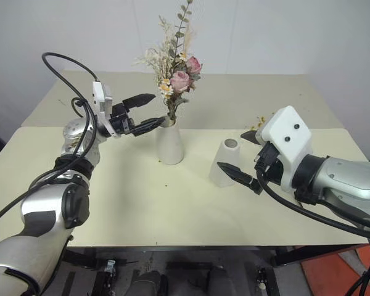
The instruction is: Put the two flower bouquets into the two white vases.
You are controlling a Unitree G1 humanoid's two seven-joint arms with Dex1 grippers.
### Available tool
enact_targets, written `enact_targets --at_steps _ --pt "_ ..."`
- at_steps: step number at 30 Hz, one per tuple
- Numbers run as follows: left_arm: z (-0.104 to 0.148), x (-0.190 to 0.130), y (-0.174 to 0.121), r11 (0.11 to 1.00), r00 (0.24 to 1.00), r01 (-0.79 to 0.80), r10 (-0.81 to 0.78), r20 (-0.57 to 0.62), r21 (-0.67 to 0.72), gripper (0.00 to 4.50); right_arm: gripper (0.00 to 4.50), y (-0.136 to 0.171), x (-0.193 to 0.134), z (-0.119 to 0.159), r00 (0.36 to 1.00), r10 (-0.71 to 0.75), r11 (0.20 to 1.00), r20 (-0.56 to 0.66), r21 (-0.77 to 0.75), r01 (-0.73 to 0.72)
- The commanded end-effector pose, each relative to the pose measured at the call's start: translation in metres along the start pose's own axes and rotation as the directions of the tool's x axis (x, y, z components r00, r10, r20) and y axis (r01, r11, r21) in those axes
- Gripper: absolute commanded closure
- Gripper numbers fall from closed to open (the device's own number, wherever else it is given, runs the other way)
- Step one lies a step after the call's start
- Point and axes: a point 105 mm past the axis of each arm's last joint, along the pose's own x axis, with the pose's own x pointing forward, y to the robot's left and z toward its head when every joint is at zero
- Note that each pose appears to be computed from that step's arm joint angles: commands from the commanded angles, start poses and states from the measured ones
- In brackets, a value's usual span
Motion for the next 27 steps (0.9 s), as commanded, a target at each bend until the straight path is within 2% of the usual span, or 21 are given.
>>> enact_targets --at_steps 1,5,7,9,11,14,22,23,27 --pt "0.020 -0.017 0.010 0.995 1.000 -0.026 0.026 0.006 0.094 0.02 0.00 -0.005 -0.006 0.008 0.999 -0.029 0.999 0.031 -0.033 0.030" --pt "0.046 -0.051 0.015 0.992 1.000 -0.011 0.012 -0.005 0.123 0.02 0.00 -0.015 -0.018 0.000 0.997 -0.068 0.998 -0.031 -0.022 0.067" --pt "0.053 -0.067 0.007 0.985 0.993 0.060 -0.041 -0.114 0.165 0.02 0.00 -0.024 -0.028 -0.007 0.992 -0.096 0.995 -0.080 -0.014 0.096" --pt "0.064 -0.078 -0.006 0.970 0.971 0.139 -0.094 -0.219 0.199 0.02 0.00 -0.038 -0.038 -0.021 0.975 -0.140 0.990 -0.175 -0.011 0.140" --pt "0.075 -0.080 -0.020 0.969 0.955 0.185 -0.138 -0.263 0.164 0.02 0.00 -0.049 -0.045 -0.037 0.951 -0.162 0.986 -0.262 -0.005 0.166" --pt "0.078 -0.084 -0.048 0.952 0.915 0.277 -0.220 -0.337 0.128 0.02 0.00 -0.068 -0.052 -0.061 0.911 -0.192 0.978 -0.366 0.000 0.207" --pt "0.052 -0.049 -0.104 0.923 0.850 0.384 -0.354 -0.390 0.001 0.02 0.00 -0.108 -0.045 -0.113 0.824 -0.217 0.946 -0.523 0.094 0.309" --pt "0.048 -0.038 -0.106 0.935 0.855 0.352 -0.340 -0.392 -0.045 0.02 0.00 -0.109 -0.041 -0.118 0.819 -0.201 0.946 -0.537 0.111 0.305" --pt "0.041 -0.004 -0.104 0.957 0.880 0.291 -0.275 -0.387 -0.018 0.02 0.00 -0.117 -0.021 -0.133 0.799 -0.167 0.945 -0.577 0.137 0.296"
